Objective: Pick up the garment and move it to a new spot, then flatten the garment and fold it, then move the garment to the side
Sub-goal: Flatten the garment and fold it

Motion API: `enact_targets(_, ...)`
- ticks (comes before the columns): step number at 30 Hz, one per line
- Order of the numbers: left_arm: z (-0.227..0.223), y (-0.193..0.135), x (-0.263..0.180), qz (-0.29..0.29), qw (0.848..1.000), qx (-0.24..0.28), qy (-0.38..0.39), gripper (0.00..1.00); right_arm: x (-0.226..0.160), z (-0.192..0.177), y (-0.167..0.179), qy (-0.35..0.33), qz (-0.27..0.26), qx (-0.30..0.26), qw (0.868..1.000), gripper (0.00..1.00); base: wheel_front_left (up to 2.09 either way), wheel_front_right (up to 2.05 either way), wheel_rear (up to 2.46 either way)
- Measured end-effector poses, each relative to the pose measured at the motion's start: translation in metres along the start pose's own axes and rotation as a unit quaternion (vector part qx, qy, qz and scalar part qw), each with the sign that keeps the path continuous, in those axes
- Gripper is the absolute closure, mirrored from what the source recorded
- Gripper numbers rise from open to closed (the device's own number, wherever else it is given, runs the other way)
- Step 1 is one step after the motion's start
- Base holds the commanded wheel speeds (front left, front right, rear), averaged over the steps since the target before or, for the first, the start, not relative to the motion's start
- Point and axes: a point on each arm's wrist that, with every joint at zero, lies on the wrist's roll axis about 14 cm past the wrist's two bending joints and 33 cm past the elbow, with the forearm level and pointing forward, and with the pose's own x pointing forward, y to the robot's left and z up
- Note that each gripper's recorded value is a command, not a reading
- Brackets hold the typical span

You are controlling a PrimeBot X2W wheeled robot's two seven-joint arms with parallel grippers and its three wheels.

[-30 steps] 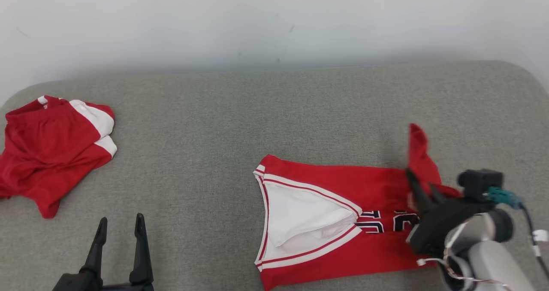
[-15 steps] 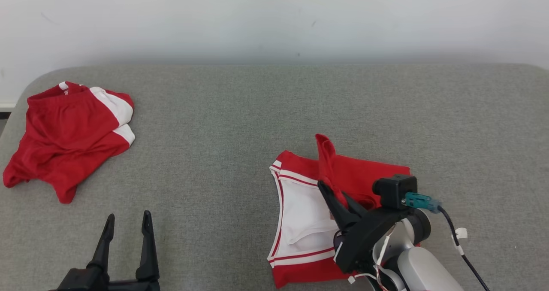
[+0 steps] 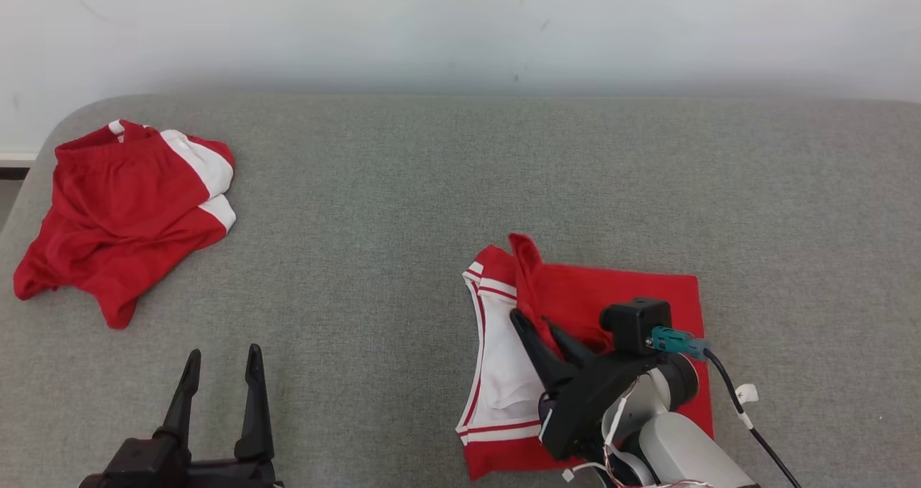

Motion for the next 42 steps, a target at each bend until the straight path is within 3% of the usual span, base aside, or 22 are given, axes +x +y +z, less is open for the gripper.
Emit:
enact_targets(8, 0.001, -0.005, 0.002, -0.009, 1.000, -0.002, -0.001, 0.00, -0.003, 0.049, -0.004, -0.101, -0.003, -0.017, 0.995, 0.00, 0.00, 0.00, 0.00)
enact_targets(15, 0.004, -0.009, 0.002, -0.015, 1.000, -0.001, -0.006, 0.00, -0.030, 0.089, -0.041, -0.174, -0.049, -0.048, 0.982, 0.00, 0.00, 0.00, 0.00)
enact_targets(22, 0.009, -0.010, -0.002, -0.018, 1.000, 0.000, -0.014, 0.00, -0.072, 0.099, -0.081, -0.212, -0.111, -0.060, 0.969, 0.00, 0.00, 0.00, 0.00)
enact_targets(30, 0.012, -0.010, -0.006, -0.019, 1.000, 0.001, -0.017, 0.00, -0.104, 0.078, -0.108, -0.203, -0.163, -0.052, 0.964, 0.00, 0.00, 0.00, 0.00)
enact_targets(31, 0.012, -0.010, -0.006, -0.019, 1.000, 0.001, -0.017, 0.00, -0.105, 0.072, -0.109, -0.195, -0.166, -0.049, 0.965, 0.59, 0.00, 0.00, 0.00)
enact_targets(32, 0.012, -0.009, -0.007, -0.018, 1.000, 0.001, -0.017, 0.00, -0.105, 0.067, -0.110, -0.185, -0.167, -0.048, 0.967, 1.00, 0.00, 0.00, 0.00)
enact_targets(42, 0.014, 0.000, -0.011, -0.005, 1.000, 0.010, -0.019, 0.00, -0.079, 0.021, -0.114, -0.092, -0.153, -0.068, 0.982, 1.00, 0.00, 0.00, 0.00)
